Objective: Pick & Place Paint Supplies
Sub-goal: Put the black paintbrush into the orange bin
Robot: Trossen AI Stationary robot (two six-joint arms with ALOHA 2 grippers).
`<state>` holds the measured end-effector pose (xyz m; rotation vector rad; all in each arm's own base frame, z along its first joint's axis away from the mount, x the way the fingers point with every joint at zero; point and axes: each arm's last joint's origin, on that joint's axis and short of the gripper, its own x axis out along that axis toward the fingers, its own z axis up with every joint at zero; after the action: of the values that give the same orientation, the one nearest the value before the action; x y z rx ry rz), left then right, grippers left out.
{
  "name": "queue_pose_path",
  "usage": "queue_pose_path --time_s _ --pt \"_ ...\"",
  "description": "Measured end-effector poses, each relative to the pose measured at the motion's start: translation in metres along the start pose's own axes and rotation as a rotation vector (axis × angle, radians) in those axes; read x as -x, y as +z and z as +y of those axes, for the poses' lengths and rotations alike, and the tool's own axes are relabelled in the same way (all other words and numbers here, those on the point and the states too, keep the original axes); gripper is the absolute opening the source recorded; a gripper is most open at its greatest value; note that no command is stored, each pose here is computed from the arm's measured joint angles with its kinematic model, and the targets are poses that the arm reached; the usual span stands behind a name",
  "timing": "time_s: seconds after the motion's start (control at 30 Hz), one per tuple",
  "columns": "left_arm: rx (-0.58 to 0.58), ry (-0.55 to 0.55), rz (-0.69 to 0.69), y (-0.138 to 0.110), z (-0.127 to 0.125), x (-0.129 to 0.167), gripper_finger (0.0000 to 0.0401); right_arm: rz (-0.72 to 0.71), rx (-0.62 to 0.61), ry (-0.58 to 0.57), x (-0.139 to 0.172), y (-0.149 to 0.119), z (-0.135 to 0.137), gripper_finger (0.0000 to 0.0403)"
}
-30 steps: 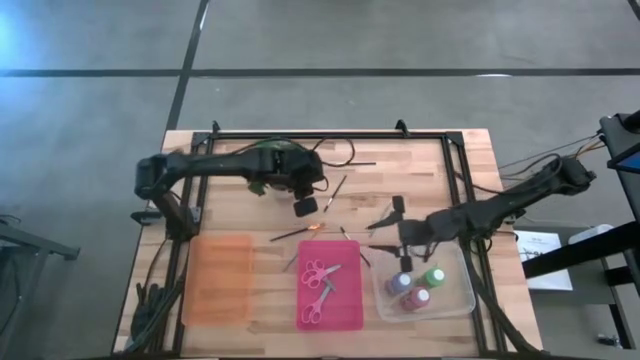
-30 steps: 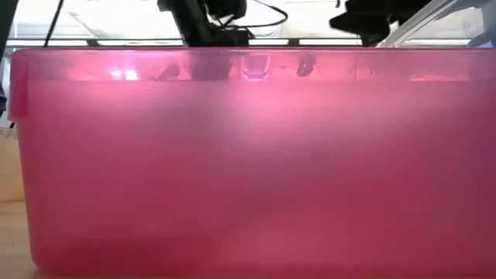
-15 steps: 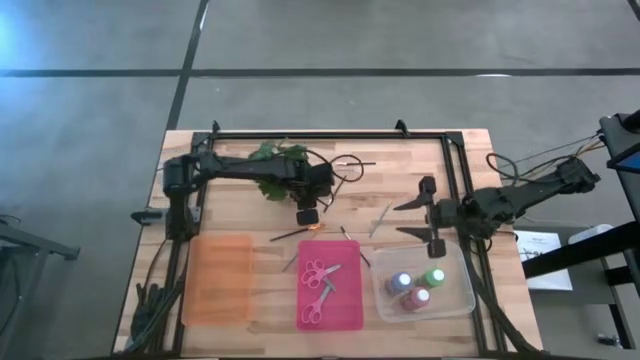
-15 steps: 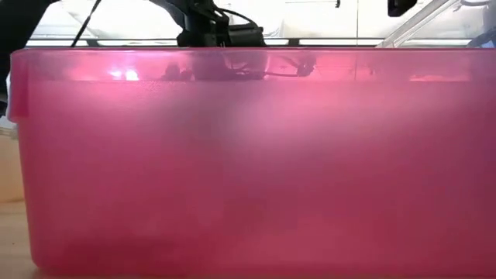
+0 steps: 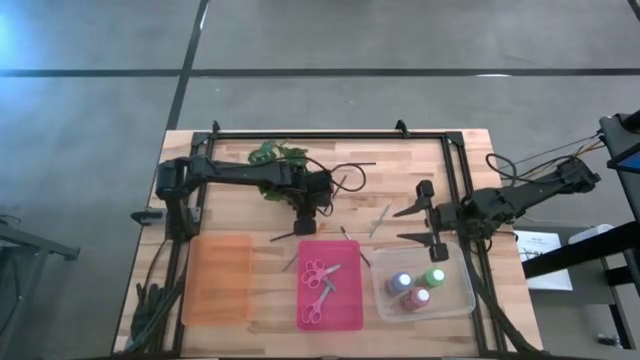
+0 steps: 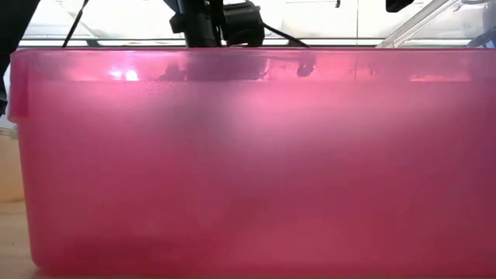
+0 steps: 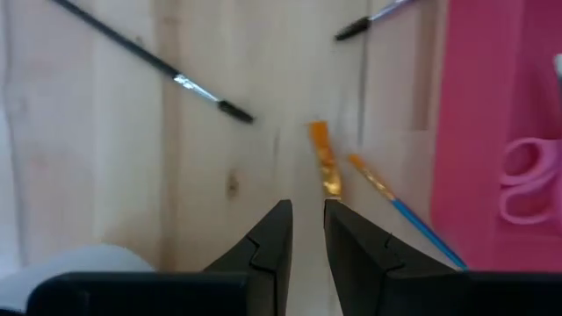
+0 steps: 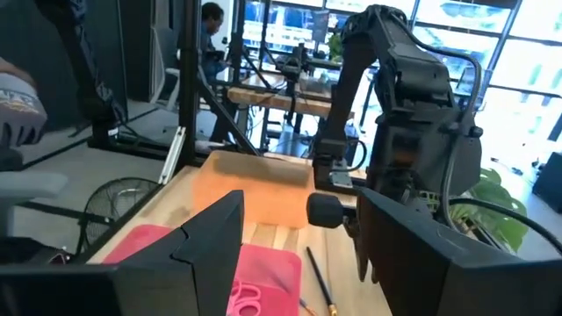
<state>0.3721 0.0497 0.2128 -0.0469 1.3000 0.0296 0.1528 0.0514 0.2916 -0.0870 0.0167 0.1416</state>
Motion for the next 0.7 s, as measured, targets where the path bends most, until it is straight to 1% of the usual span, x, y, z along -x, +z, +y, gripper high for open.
queue_pose_path --time_s 0.1,0.23,0.4,0.63,0.7 --pt "-0.025 -0.046 -0.004 0.0 -0.005 0.0 0.0079 -0.005 -0.028 0.011 0.002 0.001 0.0 0.0219" --pt "-0.07 -0.064 -0.005 0.001 -0.012 0.0 0.0079 -0.013 -0.059 0.032 0.005 0.002 0.0 0.0219" --pt "-0.072 -0.063 -0.006 0.001 -0.012 0.0 0.0079 -0.01 -0.105 0.065 0.01 0.003 0.0 0.0219" --pt "-0.074 -0.063 -0.021 0.002 -0.013 0.0 0.0079 -0.002 -0.099 0.078 0.022 0.003 -0.003 0.0219" --pt "-0.073 -0.062 -0.021 0.002 -0.012 0.0 0.0079 -0.007 -0.113 0.08 0.027 0.004 -0.004 0.0219"
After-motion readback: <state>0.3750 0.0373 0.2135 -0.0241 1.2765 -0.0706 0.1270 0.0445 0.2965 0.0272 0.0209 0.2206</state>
